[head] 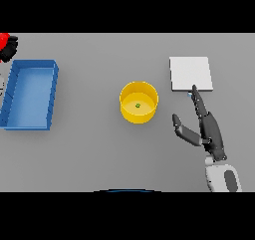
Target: Pick up the red beaker and tilt it to pour out 1 green nut into yellow bowl. Pick up the yellow bowl and place it on the metallic measuring scale.
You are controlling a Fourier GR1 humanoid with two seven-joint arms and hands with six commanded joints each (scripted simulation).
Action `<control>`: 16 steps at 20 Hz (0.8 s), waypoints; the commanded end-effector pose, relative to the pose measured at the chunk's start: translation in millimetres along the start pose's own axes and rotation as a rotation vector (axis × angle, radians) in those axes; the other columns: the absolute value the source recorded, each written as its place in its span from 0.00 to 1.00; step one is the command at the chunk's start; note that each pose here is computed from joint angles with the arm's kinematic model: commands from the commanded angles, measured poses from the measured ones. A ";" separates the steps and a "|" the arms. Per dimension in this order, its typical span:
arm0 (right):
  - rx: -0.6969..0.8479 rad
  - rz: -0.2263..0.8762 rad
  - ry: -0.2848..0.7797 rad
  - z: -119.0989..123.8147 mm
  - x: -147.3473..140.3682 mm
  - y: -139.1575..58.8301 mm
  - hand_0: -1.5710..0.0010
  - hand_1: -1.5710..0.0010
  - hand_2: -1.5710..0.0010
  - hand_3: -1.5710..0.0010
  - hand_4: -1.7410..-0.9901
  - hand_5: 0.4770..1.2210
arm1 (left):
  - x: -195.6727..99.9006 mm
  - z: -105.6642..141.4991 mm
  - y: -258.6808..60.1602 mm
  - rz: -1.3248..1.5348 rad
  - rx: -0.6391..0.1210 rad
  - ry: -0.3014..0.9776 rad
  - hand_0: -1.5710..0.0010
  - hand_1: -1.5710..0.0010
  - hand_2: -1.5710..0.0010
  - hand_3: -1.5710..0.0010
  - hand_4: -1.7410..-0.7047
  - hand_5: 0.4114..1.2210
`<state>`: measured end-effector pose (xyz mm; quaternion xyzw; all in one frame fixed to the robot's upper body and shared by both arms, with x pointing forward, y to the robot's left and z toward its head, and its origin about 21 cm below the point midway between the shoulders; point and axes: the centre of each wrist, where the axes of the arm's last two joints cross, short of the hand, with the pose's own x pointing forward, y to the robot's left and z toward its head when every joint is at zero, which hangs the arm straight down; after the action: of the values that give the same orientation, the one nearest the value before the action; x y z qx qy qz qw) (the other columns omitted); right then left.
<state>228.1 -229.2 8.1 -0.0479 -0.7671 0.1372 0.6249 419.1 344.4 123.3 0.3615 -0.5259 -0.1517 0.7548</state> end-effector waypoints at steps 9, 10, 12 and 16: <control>0.001 -0.011 0.010 -4.3 -0.1 -0.2 1.00 1.00 1.00 1.00 0.78 0.26 | -29.2 43.6 -15.8 0.068 -0.023 0.111 0.00 0.00 0.03 0.03 0.21 0.50; 0.004 -0.009 0.012 -3.2 0.0 0.7 1.00 1.00 1.00 1.00 0.78 0.26 | -30.0 48.1 -14.5 0.051 -0.073 0.071 0.07 0.14 0.19 0.16 0.36 0.45; -0.001 0.002 0.008 0.0 2.0 -1.5 1.00 1.00 1.00 1.00 0.79 0.26 | -31.9 52.3 -7.4 0.073 -0.166 0.041 0.40 0.45 0.48 0.46 0.59 0.36; -0.004 -0.008 0.002 0.6 2.4 -0.5 1.00 1.00 1.00 1.00 0.78 0.26 | -29.6 54.8 -2.4 -0.009 -0.252 0.054 0.75 0.78 0.79 0.78 0.84 0.29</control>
<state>227.1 -229.0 10.5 -0.0462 -0.7669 0.1331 0.6262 358.2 339.6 111.7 0.2706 -0.4803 -0.2096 0.8076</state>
